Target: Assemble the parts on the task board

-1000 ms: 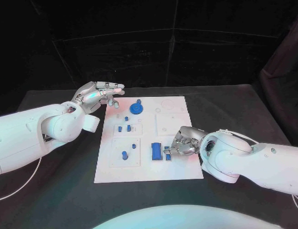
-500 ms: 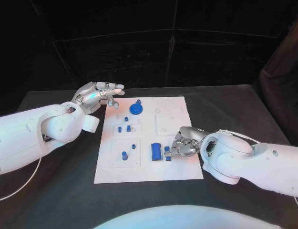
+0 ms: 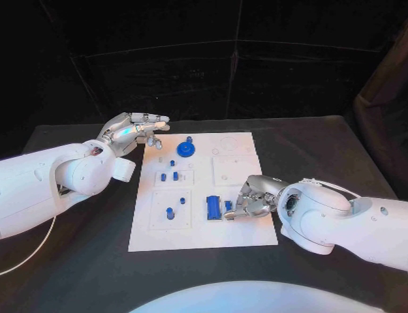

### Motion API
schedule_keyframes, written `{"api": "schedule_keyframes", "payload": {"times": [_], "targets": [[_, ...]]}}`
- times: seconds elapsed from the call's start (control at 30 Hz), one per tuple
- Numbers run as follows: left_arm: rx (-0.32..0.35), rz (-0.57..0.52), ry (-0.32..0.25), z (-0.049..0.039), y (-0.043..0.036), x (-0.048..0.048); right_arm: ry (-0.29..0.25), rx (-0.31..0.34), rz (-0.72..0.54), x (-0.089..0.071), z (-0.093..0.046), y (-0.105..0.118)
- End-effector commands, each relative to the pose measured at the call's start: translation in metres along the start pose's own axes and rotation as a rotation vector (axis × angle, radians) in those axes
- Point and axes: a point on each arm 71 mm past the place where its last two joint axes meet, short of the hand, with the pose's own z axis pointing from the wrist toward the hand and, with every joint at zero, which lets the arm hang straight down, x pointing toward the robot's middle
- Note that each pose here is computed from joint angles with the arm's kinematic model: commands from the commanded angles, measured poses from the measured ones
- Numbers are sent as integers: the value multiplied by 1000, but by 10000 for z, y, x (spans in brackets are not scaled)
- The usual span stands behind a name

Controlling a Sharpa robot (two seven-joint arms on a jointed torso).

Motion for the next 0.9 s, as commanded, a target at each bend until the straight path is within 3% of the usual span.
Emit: {"api": "schedule_keyframes", "payload": {"times": [0.03,0.5,0.9], "targets": [[4,-7,12,5,-11,11,29,-6,-14,13,4,-9],[2,-8,13,-1,-10,11,37,11,-76,24,117,-45],[1,-8,13,-3,-11,9,-8,-18,-45,1,117,1]]}}
